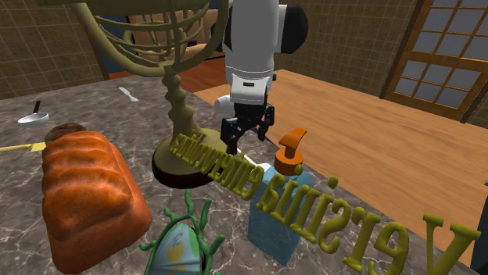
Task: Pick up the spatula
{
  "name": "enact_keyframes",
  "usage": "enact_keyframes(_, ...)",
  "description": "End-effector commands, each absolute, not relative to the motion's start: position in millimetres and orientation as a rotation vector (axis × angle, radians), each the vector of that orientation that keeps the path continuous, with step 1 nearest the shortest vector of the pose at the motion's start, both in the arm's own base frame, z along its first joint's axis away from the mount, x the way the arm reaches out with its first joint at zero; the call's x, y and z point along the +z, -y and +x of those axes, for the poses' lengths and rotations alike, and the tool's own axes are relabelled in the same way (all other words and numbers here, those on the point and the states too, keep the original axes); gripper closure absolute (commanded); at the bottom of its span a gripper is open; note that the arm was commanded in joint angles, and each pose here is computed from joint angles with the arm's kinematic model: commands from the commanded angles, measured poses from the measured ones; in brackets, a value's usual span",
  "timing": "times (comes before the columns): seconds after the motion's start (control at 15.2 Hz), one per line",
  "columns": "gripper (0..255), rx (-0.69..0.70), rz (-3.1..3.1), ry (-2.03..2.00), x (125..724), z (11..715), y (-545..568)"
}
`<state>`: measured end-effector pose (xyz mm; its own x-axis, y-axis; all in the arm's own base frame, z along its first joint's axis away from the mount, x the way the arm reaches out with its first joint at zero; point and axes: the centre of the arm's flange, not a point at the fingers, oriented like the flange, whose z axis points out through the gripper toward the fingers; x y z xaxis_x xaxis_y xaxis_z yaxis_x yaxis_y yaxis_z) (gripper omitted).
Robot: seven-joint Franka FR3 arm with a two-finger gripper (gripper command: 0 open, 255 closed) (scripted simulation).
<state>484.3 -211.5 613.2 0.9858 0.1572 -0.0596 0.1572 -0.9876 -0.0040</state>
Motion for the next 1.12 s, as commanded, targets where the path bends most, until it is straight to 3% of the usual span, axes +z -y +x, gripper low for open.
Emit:
enact_keyframes(0.0, 0, -0.095, 3.129, -0.249, 605, 487, 214)
enact_keyframes(0.46, 0, -0.095, 3.129, -0.249, 576, 487, 214)
enact_keyframes(0.53, 255, -0.094, 3.129, -0.249, 575, 488, 214)
enact_keyframes(1.06, 255, -0.095, 3.129, -0.249, 577, 489, 215)
